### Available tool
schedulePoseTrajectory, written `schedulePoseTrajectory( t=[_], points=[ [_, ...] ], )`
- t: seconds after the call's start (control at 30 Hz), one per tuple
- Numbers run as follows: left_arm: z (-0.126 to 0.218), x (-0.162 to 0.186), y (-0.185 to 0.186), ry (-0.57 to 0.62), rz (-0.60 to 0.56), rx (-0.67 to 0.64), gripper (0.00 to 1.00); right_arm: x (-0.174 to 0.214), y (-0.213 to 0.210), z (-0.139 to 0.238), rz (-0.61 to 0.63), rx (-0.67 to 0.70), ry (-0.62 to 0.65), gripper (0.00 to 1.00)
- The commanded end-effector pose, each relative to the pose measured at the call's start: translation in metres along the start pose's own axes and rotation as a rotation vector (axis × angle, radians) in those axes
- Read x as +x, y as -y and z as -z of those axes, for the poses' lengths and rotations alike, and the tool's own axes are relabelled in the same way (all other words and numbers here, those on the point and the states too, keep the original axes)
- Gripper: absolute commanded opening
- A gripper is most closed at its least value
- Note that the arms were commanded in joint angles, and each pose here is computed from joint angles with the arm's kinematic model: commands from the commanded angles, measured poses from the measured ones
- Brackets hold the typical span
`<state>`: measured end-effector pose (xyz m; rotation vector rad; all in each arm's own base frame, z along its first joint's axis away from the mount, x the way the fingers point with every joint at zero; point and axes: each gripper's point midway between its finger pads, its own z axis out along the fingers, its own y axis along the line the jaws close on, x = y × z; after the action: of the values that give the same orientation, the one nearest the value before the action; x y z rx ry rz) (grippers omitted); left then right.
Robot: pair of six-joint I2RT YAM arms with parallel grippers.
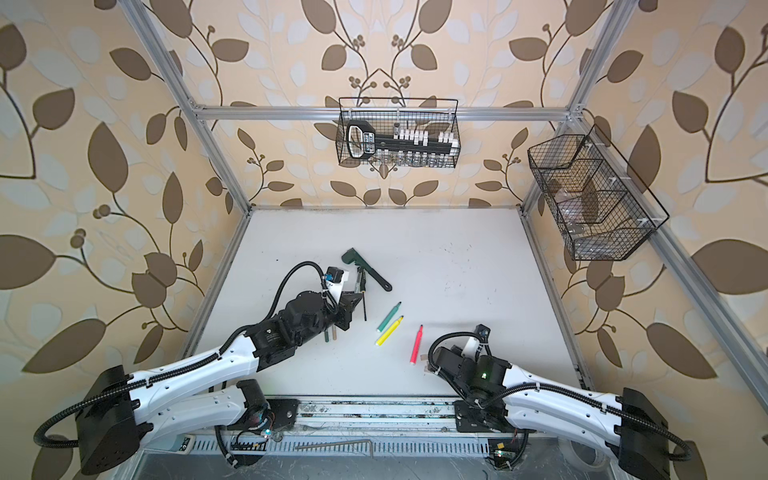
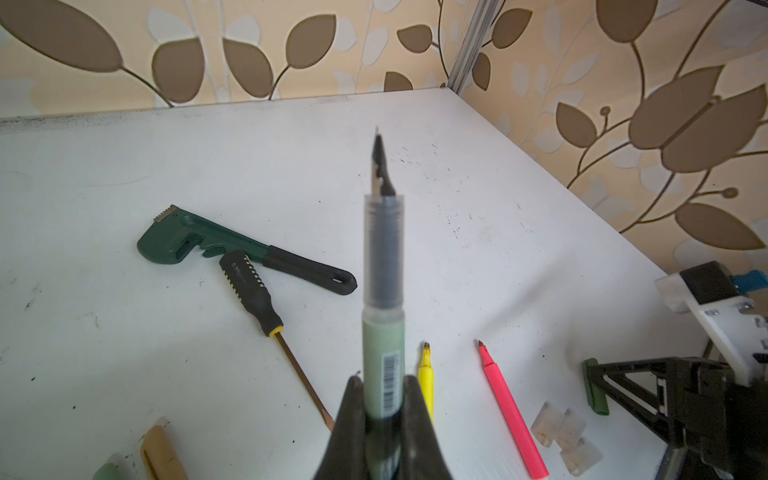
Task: Insert the pens into the pen caps
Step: 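Close the right gripper on the dark green pen cap, then lift the dark green cap upright with the right gripper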
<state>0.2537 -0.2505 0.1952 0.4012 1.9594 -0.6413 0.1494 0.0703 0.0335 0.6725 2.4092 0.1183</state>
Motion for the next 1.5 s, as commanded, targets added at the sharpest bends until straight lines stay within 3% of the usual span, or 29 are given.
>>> schedulePoseTrajectory(
  t=[0.0,0.2,0.83,1.03,1.33,1.47],
  points=[
    [0.003,-0.013,0.01,0.043,0.007,0.045,0.0,0.007,0.0,-0.004,-0.036,0.011,-0.027,0.46],
    [0.006,-0.015,0.008,0.052,0.004,0.039,0.0,0.025,-0.009,-0.023,-0.031,-0.003,-0.088,0.44],
    [0.009,-0.018,0.008,0.065,-0.001,0.04,0.0,0.026,-0.006,-0.031,0.007,0.009,-0.073,0.14],
    [0.01,-0.018,0.008,0.064,-0.001,0.042,0.0,0.028,-0.006,-0.033,0.027,0.014,-0.076,0.13],
    [0.01,-0.018,0.009,0.066,-0.003,0.043,0.0,0.03,-0.009,-0.037,0.096,0.07,-0.085,0.22],
    [0.011,-0.019,0.009,0.069,-0.004,0.043,0.0,0.032,-0.012,-0.04,0.113,0.069,-0.086,0.04]
  ],
)
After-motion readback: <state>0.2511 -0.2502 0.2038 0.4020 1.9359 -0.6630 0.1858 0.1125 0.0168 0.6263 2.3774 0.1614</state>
